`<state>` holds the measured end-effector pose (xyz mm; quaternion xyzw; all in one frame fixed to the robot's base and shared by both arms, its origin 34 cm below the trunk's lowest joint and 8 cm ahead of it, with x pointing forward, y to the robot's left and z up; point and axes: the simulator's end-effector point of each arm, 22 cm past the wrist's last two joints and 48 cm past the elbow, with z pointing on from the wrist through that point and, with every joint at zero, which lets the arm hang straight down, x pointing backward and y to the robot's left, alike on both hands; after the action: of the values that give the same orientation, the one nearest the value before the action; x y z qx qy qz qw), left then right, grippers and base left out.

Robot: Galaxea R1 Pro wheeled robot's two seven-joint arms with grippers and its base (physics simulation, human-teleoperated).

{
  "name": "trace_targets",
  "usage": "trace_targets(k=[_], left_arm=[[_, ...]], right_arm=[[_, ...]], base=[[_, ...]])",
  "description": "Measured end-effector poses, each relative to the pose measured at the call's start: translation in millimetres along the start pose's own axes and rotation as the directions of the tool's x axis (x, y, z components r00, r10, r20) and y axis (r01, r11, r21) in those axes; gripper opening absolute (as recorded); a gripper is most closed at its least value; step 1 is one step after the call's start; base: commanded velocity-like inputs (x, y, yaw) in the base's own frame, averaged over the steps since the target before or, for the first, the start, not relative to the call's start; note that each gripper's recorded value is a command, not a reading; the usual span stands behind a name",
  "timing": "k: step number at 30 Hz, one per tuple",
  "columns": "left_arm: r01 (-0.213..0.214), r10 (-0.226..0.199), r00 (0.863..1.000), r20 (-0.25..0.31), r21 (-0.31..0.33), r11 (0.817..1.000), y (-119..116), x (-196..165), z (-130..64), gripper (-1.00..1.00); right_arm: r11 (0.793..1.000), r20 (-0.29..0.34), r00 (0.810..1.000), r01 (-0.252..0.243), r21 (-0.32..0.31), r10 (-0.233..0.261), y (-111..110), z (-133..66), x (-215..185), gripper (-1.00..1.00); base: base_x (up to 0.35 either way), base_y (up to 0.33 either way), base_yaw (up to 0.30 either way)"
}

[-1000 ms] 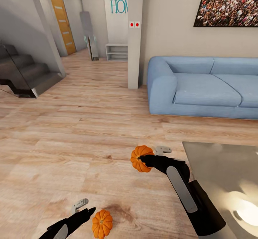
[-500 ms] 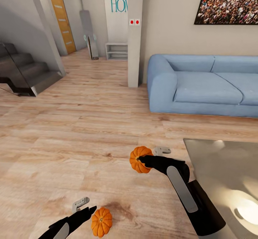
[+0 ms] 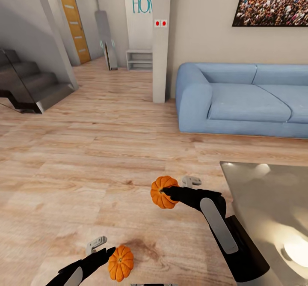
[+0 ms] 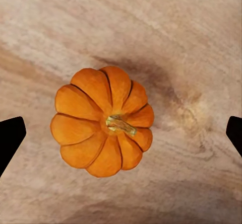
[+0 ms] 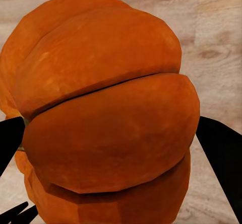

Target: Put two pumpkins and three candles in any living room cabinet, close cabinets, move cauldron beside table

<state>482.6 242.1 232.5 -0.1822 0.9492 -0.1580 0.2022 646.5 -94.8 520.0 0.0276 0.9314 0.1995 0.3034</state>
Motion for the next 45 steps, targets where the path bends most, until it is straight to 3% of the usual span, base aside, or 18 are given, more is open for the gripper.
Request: trace_targets(k=[6, 10, 15, 30, 45], left_arm=[[0.002, -0.002, 1.000, 0.002, 0.001, 1.000, 9, 5, 8.9, 1.00], [-0.003, 0.003, 1.000, 0.000, 0.076, 0.997, -2, 9, 14.6, 1.00], [-0.005, 0.005, 1.000, 0.001, 0.102, 0.995, -2, 15, 22.4, 1.00], [0.001, 0.000, 1.000, -0.009, 0.075, 0.997, 25, 30, 40.4, 1.00], [0.017, -0.014, 0.998, -0.059, 0.046, 0.999, 40, 55, 52.7, 1.00]], right_arm=[[1.000, -0.001, 1.000, 0.000, -0.002, 0.000, -4, 8.0, 11, -1.00], [1.000, -0.002, 1.000, 0.001, -0.002, -0.001, -8, 13.2, 18, -1.00], [1.000, -0.002, 1.000, 0.001, -0.002, -0.001, -12, 19.7, 26, -1.00], [1.000, -0.025, 1.000, -0.007, 0.001, 0.008, -24, 41.2, 51, -1.00], [0.999, -0.124, 0.991, -0.047, -0.027, 0.043, -28, 63.4, 83, -1.00]], base=[[0.000, 0.000, 0.000], [0.000, 0.000, 0.000], [0.000, 0.000, 0.000], [0.000, 0.000, 0.000], [0.000, 0.000, 0.000]])
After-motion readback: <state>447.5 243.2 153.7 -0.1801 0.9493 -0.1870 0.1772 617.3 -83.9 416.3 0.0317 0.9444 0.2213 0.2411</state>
